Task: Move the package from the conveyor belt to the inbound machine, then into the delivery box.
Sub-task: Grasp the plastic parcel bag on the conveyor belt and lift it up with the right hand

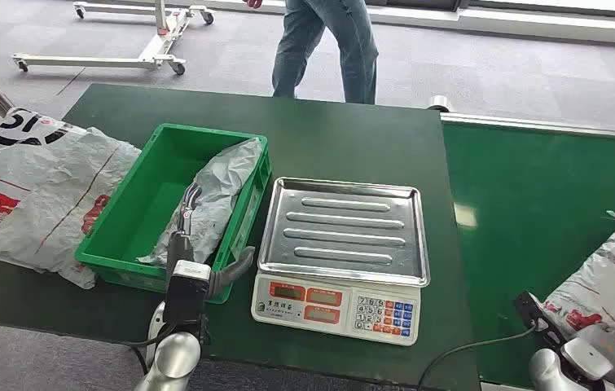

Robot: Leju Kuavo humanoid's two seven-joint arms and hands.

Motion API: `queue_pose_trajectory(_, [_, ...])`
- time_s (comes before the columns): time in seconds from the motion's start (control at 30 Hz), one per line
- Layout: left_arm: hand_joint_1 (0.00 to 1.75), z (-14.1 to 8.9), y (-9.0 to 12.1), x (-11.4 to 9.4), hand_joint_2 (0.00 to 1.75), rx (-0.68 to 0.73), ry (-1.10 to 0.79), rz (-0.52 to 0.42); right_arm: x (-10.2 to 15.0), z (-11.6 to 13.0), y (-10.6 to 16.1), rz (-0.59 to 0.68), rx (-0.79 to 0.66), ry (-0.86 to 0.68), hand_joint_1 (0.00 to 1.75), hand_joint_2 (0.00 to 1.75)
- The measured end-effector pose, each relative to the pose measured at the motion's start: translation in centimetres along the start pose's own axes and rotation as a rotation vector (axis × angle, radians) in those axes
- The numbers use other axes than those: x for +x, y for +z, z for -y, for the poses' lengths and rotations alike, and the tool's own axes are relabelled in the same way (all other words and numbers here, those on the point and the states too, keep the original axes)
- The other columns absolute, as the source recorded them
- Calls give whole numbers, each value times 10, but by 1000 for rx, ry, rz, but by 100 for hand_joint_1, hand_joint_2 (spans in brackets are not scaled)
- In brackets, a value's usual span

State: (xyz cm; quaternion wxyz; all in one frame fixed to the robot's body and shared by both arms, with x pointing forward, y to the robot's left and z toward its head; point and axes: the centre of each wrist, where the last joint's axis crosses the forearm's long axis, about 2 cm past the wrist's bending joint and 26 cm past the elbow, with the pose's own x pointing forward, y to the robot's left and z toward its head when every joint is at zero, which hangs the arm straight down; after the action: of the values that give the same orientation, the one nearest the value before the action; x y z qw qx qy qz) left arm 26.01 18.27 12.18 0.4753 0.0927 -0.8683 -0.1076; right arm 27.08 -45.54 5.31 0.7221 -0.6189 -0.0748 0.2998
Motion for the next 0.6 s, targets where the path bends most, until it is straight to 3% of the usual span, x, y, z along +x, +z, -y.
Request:
queue_pose_trajectory(0.5, [0, 0, 0, 0, 175, 0, 0, 0, -2, -3, 4, 8, 40, -21, 0, 175])
queue_pose_trajectory(0.6, [0, 0, 0, 0, 175, 1, -1, -1, -2, -3, 4, 17, 49, -19, 131, 175])
